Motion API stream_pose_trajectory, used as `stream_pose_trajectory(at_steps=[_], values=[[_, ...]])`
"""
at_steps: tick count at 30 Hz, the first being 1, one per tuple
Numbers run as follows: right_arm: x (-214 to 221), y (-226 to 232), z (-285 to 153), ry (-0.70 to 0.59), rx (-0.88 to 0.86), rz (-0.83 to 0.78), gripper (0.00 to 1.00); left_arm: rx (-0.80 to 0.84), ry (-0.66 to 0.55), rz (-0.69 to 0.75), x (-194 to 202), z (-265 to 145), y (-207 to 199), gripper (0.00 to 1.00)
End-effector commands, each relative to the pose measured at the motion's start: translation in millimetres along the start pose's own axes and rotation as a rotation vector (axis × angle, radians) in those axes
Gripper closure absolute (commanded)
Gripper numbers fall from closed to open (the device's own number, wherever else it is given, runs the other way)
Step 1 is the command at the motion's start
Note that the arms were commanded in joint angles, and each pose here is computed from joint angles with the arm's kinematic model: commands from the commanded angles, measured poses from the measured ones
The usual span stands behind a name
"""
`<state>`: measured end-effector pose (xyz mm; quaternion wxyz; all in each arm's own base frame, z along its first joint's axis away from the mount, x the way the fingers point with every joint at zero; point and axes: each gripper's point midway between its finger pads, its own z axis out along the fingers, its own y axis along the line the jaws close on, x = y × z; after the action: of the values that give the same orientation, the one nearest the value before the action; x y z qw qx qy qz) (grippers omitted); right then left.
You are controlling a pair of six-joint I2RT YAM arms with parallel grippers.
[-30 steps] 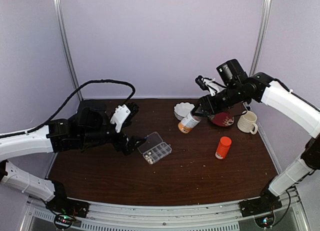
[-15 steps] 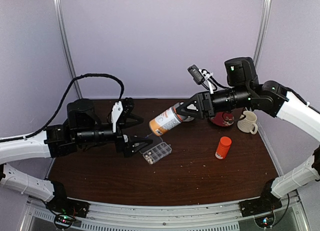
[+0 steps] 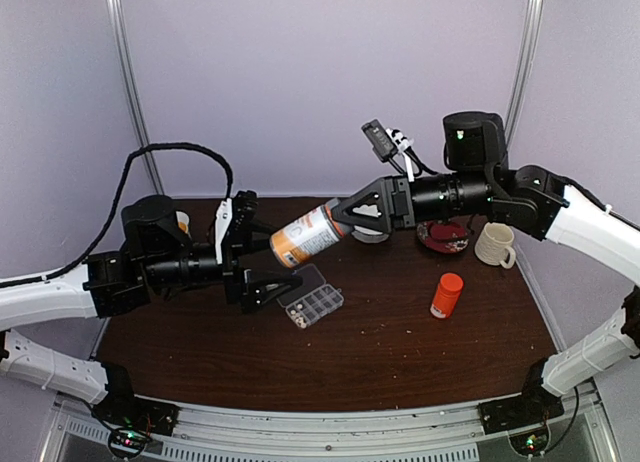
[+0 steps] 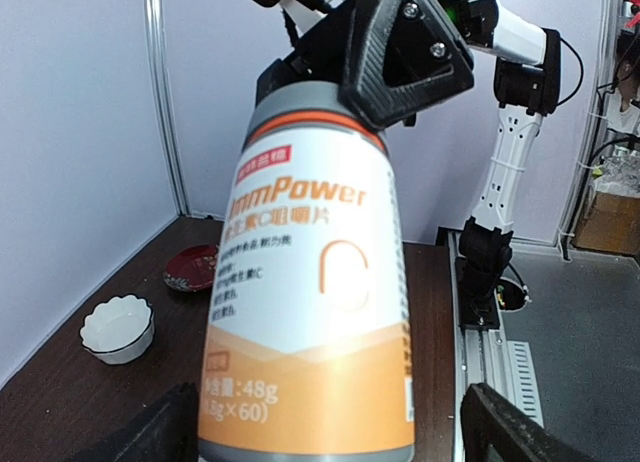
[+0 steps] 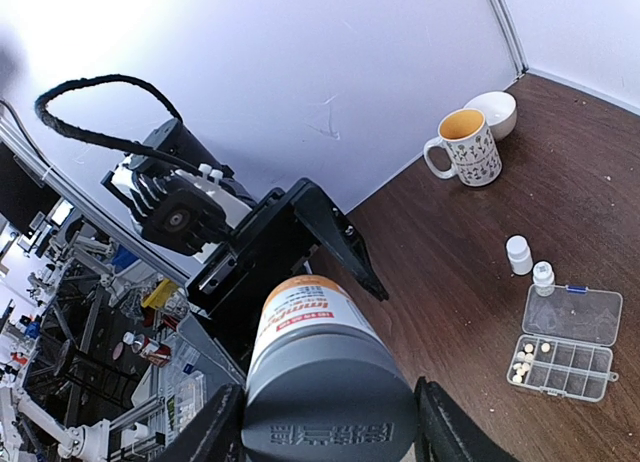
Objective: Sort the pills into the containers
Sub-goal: Pick up the pill bottle from the center of the board, then pass from the right arm to the left
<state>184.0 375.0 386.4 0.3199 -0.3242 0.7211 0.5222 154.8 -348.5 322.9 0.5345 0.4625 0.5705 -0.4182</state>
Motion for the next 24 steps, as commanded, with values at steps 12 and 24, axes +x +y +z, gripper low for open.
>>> stream_pose_trajectory(at_steps=[12, 24], values=[[-6, 15, 7, -0.016, -0.069, -0.029, 0.65, -0.019, -0.063, 0.034, -20, -5, 3, 0.61], [18, 44, -11, -0.008, -0.165, -0.586, 0.71, 0.381, -0.032, -0.146, -35, 0, -43, 0.86]])
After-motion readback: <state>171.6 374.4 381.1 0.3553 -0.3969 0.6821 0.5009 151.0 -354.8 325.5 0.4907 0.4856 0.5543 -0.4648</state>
